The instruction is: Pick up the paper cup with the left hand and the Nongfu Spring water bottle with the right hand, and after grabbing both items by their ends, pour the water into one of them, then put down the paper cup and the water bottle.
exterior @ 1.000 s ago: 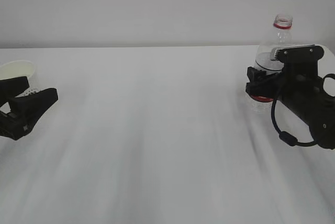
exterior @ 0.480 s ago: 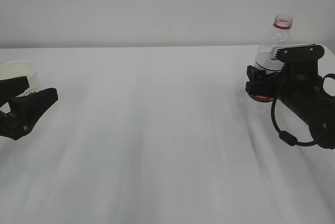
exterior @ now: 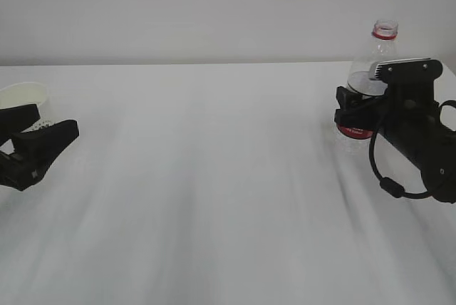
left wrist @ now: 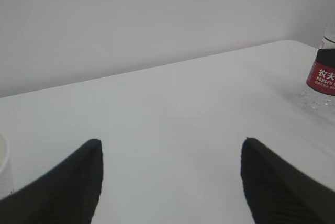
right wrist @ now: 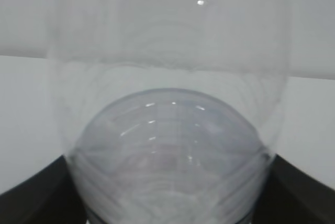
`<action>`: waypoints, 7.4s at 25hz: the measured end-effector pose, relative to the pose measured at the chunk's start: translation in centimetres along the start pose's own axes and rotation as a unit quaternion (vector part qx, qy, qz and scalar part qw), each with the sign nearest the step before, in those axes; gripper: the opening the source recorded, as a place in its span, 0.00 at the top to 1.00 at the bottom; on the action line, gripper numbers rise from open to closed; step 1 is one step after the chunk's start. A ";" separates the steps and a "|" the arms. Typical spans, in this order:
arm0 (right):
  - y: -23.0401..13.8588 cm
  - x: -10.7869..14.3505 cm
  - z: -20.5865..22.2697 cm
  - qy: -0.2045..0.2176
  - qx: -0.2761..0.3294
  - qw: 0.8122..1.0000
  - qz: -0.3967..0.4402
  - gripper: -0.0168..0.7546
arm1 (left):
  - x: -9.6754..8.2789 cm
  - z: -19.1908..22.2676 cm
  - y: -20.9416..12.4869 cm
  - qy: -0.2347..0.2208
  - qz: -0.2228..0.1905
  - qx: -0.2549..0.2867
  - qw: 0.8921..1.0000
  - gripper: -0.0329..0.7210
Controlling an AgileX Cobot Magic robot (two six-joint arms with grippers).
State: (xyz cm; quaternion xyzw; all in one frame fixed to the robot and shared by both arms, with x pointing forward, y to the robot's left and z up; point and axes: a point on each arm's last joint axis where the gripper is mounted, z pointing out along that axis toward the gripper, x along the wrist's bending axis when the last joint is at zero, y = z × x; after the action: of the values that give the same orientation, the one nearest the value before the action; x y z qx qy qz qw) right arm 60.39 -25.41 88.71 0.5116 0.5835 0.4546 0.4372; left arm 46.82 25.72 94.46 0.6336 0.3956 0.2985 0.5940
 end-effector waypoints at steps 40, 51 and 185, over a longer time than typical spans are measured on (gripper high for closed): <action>2.4 -0.1 -7.7 0.018 -0.030 0.999 -0.011 0.19 | -0.3 -1.1 3.0 0.021 0.024 -0.064 0.997 0.18; 4.9 -0.2 -9.1 0.018 -0.035 0.999 -0.011 0.19 | -0.7 -3.5 6.4 0.080 0.046 -0.110 0.990 0.18; 8.7 -1.9 -38.5 0.031 0.205 0.976 -0.065 0.21 | -8.1 -21.0 8.1 0.187 -0.065 0.253 0.947 0.34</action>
State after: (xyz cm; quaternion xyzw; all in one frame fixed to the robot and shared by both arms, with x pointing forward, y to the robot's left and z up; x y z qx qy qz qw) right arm 24.76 -29.97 105.20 0.5373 0.7094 0.3114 0.3333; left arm 26.02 29.77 105.68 0.6684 0.6026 0.2630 0.3477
